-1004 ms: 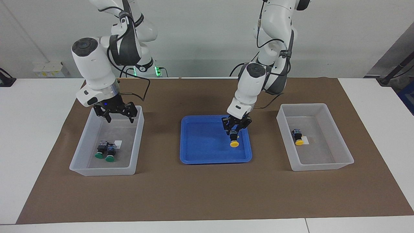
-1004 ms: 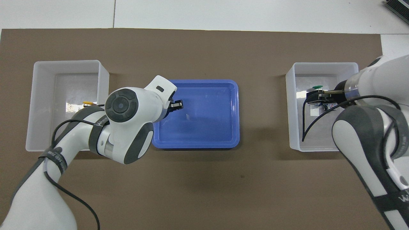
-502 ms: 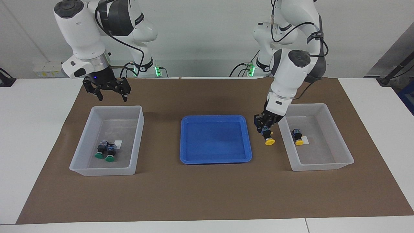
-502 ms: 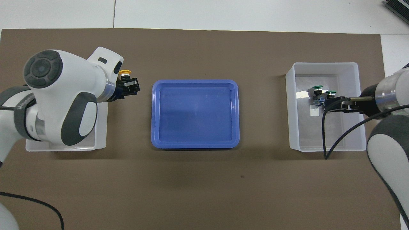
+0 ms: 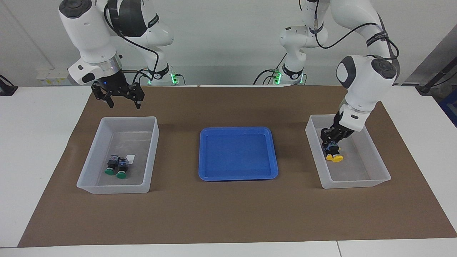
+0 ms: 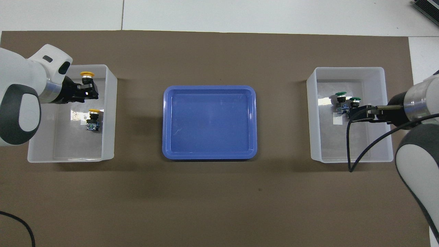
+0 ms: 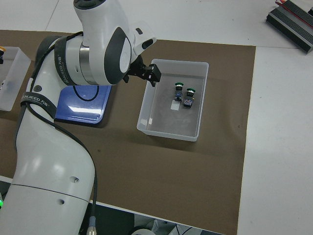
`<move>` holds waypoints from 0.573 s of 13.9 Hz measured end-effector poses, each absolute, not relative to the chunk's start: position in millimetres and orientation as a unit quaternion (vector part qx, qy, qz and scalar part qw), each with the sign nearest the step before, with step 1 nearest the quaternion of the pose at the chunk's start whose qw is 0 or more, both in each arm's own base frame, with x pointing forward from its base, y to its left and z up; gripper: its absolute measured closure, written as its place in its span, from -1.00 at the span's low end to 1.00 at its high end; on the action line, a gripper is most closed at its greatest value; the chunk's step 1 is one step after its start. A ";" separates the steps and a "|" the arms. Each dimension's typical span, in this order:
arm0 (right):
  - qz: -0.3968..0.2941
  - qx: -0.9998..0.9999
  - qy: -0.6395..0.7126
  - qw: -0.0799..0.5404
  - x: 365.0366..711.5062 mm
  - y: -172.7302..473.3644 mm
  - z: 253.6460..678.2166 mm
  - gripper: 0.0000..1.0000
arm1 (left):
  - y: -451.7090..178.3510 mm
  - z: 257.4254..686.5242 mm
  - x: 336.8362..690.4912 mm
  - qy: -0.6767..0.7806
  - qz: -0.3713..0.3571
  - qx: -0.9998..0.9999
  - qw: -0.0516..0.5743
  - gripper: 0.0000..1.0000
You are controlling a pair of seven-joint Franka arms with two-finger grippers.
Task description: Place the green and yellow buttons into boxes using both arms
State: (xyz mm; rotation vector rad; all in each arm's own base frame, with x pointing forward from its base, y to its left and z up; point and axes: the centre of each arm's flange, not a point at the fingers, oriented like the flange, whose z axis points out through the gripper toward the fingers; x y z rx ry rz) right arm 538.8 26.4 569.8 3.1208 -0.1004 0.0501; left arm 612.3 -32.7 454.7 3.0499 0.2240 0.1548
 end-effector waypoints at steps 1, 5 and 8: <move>0.016 0.999 -0.034 0.009 538.9 24.7 569.8 -1.00 | -12.6 451.8 611.8 0.060 0.049 0.996 0.037 0.15; 0.016 0.999 -0.034 0.009 538.9 24.3 569.8 -1.00 | 40.9 422.6 588.9 0.047 0.044 0.997 0.030 0.15; 0.016 0.999 -0.035 0.009 538.9 23.6 569.8 -1.00 | 40.8 388.5 558.3 0.051 0.043 0.997 0.026 0.15</move>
